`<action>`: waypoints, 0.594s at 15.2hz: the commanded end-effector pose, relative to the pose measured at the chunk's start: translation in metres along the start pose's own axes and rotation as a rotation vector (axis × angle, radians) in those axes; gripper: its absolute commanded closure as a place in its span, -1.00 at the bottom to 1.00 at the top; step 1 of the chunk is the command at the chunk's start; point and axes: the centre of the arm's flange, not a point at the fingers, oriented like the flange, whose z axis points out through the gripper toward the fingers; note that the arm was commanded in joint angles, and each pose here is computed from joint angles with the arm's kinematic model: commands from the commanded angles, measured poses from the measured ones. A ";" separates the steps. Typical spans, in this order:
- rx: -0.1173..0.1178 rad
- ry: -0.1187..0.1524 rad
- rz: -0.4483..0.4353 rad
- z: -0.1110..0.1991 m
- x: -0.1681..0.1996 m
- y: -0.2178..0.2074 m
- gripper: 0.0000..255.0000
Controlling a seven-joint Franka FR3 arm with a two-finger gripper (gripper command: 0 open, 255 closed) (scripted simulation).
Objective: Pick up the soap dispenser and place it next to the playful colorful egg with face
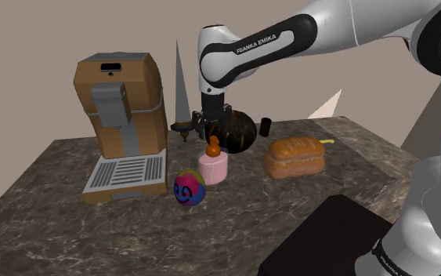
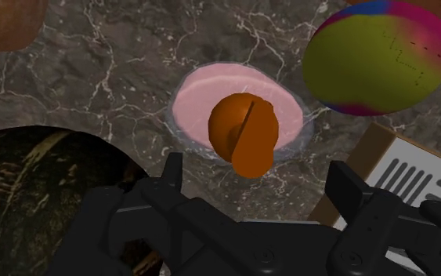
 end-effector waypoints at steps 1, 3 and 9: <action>0.000 -0.001 0.000 -0.022 0.001 0.001 -1.00; 0.000 -0.001 0.000 -0.033 0.001 0.001 -1.00; 0.000 -0.001 0.000 -0.033 0.001 0.001 -1.00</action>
